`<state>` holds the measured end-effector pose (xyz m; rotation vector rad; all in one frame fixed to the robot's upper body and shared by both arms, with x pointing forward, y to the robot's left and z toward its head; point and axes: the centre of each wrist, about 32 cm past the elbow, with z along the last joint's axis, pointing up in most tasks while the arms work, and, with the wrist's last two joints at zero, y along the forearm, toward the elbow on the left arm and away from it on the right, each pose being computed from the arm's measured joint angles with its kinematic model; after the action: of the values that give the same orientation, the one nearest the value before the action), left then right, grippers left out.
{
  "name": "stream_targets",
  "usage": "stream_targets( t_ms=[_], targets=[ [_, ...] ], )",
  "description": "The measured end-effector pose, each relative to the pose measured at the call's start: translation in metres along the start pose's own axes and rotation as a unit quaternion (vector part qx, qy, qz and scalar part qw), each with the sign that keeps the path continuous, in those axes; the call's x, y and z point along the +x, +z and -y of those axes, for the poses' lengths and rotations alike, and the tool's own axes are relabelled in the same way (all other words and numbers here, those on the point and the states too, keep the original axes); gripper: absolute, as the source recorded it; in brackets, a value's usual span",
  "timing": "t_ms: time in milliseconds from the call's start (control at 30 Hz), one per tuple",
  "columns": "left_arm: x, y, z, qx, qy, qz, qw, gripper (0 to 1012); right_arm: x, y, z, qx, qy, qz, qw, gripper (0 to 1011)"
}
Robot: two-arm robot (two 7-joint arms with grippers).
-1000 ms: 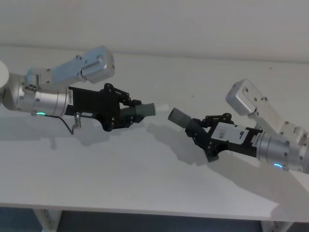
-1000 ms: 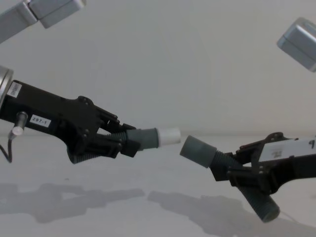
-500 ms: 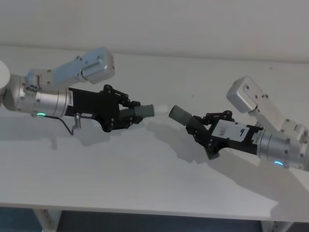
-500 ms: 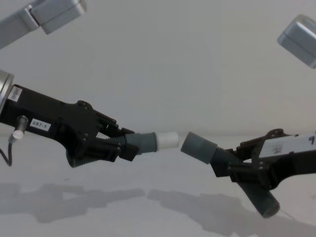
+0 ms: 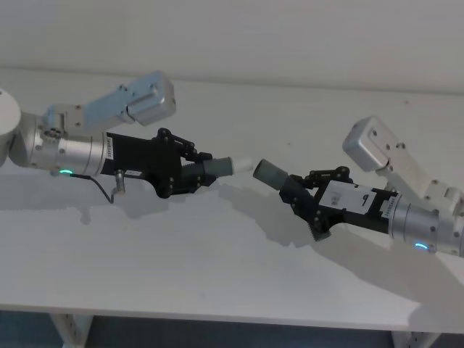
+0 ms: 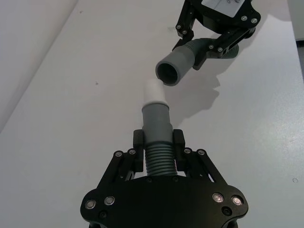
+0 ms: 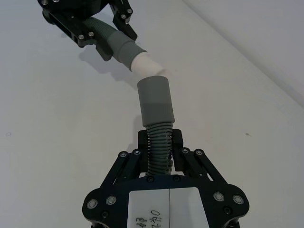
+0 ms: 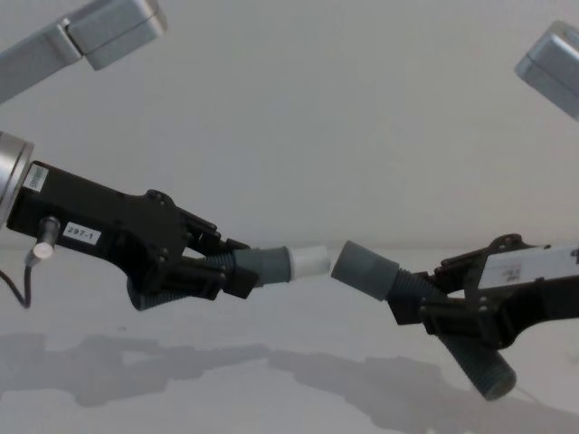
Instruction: Use both hands to pick up one end of the pipe from the table, align the ends, and insert them.
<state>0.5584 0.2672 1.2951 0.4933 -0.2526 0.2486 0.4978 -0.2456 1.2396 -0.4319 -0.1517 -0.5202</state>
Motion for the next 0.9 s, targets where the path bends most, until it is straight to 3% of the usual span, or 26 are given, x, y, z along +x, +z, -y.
stream_targets(
  t_ms=[900],
  targets=[
    [-0.0052,0.0041,0.0013,-0.007,-0.002,0.0,1.0,351,-0.0014,-0.0019,0.0,-0.005,-0.005,0.01,0.9999,278]
  ],
)
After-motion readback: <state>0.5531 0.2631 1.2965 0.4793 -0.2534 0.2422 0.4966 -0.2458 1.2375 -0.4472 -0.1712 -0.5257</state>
